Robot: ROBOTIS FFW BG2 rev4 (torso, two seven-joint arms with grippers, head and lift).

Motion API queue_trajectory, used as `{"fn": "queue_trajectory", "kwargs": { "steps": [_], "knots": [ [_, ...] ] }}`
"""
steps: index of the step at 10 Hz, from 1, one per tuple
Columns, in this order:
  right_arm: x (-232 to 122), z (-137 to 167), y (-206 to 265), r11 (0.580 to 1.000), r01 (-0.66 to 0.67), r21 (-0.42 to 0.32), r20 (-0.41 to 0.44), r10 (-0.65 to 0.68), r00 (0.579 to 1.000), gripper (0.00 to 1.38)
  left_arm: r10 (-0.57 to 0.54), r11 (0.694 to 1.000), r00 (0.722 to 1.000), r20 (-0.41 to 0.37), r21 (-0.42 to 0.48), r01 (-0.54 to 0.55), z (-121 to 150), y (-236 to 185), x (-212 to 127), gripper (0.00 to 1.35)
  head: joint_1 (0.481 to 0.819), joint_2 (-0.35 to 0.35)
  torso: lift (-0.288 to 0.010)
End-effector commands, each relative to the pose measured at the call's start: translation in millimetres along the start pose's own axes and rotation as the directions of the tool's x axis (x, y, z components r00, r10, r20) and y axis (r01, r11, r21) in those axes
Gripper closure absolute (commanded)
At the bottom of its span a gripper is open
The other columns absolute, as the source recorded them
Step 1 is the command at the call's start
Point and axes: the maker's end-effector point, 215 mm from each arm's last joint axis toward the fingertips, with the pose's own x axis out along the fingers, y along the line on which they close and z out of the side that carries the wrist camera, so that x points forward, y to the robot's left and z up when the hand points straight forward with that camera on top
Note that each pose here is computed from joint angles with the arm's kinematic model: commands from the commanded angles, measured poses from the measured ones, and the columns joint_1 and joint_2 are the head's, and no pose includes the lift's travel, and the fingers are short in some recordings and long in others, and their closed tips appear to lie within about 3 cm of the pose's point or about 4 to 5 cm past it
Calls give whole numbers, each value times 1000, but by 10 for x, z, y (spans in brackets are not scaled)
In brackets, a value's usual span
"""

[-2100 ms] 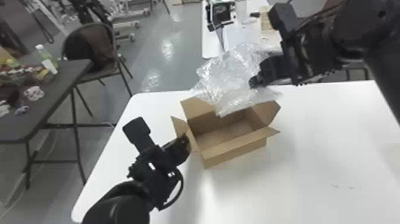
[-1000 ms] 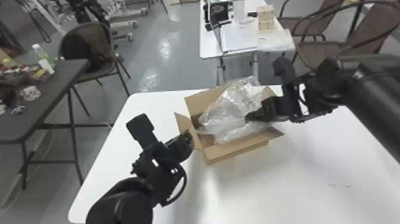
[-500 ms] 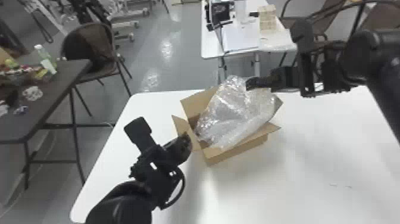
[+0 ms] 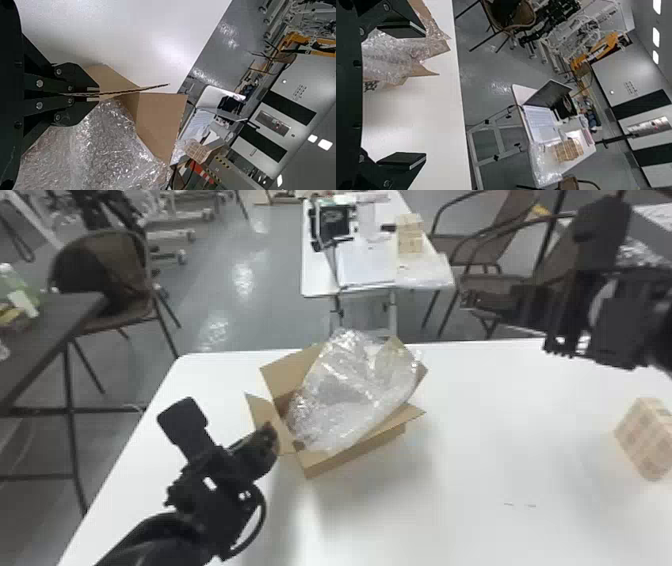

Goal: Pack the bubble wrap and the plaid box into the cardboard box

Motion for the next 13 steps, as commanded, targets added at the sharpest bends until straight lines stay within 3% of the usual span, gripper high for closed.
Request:
{"fn": "queue_trajectory", "kwargs": {
  "steps": [1,3,4,6,8,9,11,13],
  "knots": [
    [-276,-41,-146,999,13,30,46,-15,999,200,0,1000,1000,1,-4,0,-2,1,-8,1222,668,112,-100],
    [-479,-312,-435,995,85,46,46,-87,995,200,-1,1000,1000,7,-10,1,13,-9,-15,1222,682,80,-100],
    [-598,-460,-641,987,156,32,94,-158,983,199,-3,1000,1000,9,-13,3,25,-26,-10,1222,695,68,-100],
    [-847,-844,-1041,959,282,-38,248,-264,932,200,2,1000,1000,11,-26,-2,3,26,-33,1222,695,45,-100],
    [-1242,-1107,-1342,896,415,-158,397,-327,858,200,5,1000,1000,17,-31,-5,21,65,-49,1222,695,6,-100],
    [-1458,-1266,-1519,878,454,-153,445,-349,825,200,7,999,1000,16,-32,-7,10,89,-62,1222,695,-5,-100],
    [-1680,-1508,-1869,844,522,-122,429,-430,795,200,6,1000,1000,22,-31,-6,37,90,-78,1222,695,-51,-100],
    [-1850,-1633,-2050,779,608,-154,439,-497,749,200,4,1000,1000,14,-29,-3,18,81,-75,1222,695,-85,-100]
  ]
}}
